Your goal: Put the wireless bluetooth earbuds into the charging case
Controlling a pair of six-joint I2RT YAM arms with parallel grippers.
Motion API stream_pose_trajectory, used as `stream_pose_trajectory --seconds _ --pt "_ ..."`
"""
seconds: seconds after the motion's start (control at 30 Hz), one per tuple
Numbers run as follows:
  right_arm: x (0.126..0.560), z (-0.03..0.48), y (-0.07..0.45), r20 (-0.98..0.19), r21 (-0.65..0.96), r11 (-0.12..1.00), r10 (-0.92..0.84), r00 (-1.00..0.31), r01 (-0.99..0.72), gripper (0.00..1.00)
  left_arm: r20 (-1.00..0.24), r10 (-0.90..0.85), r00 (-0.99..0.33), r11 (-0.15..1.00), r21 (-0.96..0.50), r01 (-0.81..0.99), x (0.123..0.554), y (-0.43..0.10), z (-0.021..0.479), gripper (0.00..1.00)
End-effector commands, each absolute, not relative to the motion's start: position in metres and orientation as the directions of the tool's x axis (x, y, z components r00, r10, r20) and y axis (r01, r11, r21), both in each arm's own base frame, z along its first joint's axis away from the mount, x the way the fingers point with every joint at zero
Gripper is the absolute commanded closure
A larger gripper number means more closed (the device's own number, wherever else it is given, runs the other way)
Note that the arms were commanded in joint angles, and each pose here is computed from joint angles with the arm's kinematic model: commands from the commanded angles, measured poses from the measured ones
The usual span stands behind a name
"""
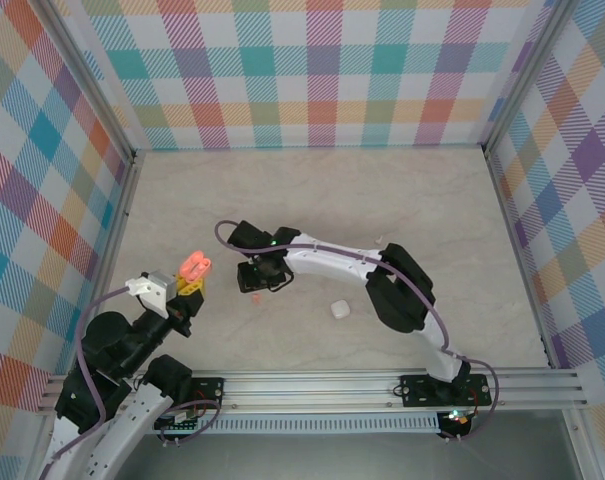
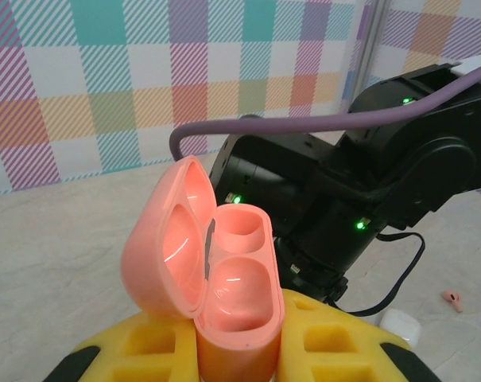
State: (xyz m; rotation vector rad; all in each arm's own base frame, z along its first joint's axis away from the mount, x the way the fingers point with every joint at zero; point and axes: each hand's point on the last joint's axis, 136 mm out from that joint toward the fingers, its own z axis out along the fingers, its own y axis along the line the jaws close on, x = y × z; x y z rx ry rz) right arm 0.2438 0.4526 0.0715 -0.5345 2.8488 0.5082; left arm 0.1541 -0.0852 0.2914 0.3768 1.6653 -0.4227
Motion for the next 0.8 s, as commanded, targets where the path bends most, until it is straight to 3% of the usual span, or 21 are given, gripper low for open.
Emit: stream_pose_trajectory --seconds 0.0,0.23,0.53,0.77 --pt "0.239 0.057 0.438 -0.206 0.178 0.904 -0.353 -0.913 -0.389 0.59 -0.992 -0.001 -0.123 0.889 -0.058 0.453 0.149 -0.077 0.298 0.83" --pt "0.239 0.047 0.437 -0.200 0.152 0.906 -0.364 -0.910 -0.396 0.57 -0.993 0.009 -0.122 0.884 -0.049 0.465 0.149 -0.080 0.296 0.82" --pt "0.227 0.041 0.454 -0.170 0.232 0.879 -0.385 -0.907 -0.417 0.50 -0.991 0.030 -0.131 0.882 -0.035 0.470 0.149 -0.080 0.290 0.80" --pt "0.227 0.032 0.457 -0.163 0.229 0.874 -0.399 -0.903 -0.428 0.51 -0.991 0.031 -0.132 0.880 -0.036 0.473 0.147 -0.080 0.290 0.80"
